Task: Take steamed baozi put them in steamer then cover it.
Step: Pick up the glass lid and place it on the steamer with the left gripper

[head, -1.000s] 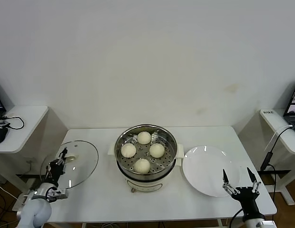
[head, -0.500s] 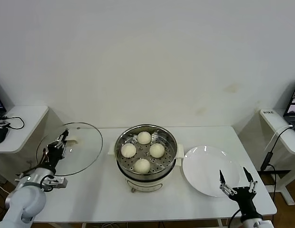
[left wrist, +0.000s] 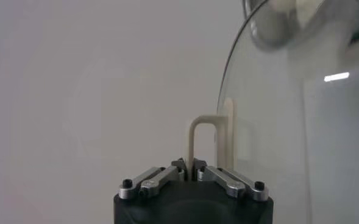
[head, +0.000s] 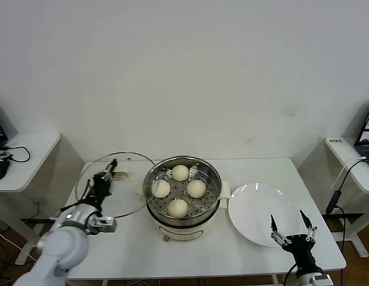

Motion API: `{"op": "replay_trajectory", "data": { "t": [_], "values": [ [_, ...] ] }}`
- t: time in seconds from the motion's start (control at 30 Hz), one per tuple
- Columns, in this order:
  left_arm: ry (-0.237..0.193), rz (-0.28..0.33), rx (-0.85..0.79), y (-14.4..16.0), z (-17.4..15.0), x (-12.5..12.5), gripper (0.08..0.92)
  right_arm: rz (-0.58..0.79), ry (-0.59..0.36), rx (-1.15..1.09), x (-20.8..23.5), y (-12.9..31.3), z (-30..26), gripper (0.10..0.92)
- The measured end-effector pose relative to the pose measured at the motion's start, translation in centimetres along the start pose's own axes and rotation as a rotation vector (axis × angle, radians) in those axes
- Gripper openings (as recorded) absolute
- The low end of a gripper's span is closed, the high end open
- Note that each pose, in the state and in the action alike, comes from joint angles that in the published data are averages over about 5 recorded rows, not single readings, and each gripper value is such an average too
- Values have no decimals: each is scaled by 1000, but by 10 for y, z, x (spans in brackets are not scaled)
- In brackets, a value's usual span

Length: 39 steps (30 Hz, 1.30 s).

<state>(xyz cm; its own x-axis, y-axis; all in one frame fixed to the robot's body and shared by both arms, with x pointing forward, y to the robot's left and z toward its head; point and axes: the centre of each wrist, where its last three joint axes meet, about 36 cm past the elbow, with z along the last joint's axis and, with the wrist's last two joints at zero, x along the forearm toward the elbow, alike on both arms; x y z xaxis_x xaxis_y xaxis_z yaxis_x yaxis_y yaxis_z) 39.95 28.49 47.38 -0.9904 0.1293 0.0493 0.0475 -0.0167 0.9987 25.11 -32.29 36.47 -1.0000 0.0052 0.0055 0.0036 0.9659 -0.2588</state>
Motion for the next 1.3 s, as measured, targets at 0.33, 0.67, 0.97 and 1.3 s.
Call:
{"op": "replay_trajectory", "data": {
  "t": [0.33, 0.67, 0.97, 1.3],
  "values": [
    [9, 24, 32, -1, -65, -12, 145, -26, 25, 33, -9, 10, 9, 823],
    [23, -15, 70, 4, -123, -27, 145, -45, 45, 31, -12, 22, 17, 823],
    [9, -10, 96, 0, -167, -38, 145, -57, 55, 31, -12, 28, 20, 823],
    [13, 10, 87, -9, -194, -51, 145, -67, 60, 26, -12, 30, 21, 823]
  ]
}}
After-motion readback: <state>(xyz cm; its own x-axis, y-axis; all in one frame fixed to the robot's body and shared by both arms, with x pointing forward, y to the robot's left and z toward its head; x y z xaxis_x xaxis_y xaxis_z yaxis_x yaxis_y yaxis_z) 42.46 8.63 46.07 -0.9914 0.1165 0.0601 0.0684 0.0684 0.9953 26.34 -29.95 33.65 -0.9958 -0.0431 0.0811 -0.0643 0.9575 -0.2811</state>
